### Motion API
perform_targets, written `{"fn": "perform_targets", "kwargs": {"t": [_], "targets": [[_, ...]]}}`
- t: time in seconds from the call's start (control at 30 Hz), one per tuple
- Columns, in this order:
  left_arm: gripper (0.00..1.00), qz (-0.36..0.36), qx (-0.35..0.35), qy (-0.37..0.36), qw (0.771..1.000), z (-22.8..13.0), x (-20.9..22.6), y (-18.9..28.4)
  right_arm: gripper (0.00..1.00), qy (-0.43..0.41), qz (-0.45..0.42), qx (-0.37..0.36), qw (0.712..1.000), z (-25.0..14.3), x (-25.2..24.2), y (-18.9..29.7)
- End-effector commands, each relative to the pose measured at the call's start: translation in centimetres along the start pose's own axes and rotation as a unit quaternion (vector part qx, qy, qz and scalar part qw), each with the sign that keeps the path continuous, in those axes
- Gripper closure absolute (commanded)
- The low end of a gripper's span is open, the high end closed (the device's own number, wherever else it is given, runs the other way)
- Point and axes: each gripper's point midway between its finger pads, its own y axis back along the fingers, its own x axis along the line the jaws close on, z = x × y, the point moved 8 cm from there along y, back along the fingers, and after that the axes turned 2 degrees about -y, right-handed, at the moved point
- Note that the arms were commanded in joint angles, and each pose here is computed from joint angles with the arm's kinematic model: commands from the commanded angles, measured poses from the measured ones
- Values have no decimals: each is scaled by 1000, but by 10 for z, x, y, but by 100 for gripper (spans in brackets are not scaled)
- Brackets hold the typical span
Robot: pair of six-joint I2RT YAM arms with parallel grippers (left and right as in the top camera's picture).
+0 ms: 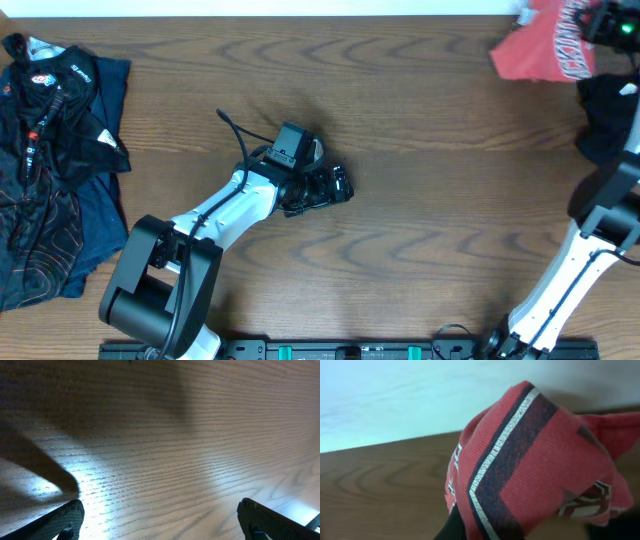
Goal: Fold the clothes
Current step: 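Carry the lifted red shirt to the back right corner with the right gripper, then lower the red shirt at the right table edge and open the right gripper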
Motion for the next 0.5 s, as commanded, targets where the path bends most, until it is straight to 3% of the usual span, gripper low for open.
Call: {"fn": "perform_targets", "kwargs": {"t": [0.0, 0.3, 0.47], "targets": [[1, -6, 5, 3, 1000, -1, -2, -1, 99, -20, -7, 4, 1000, -6, -28, 5], [1, -13, 9, 3, 1000, -2, -3, -1, 99, -73, -44, 16, 996, -25, -93, 45], [1, -21, 13, 2, 1000, -2, -5, -1, 99, -71, 0, -2, 997, -26, -105, 63]]}}
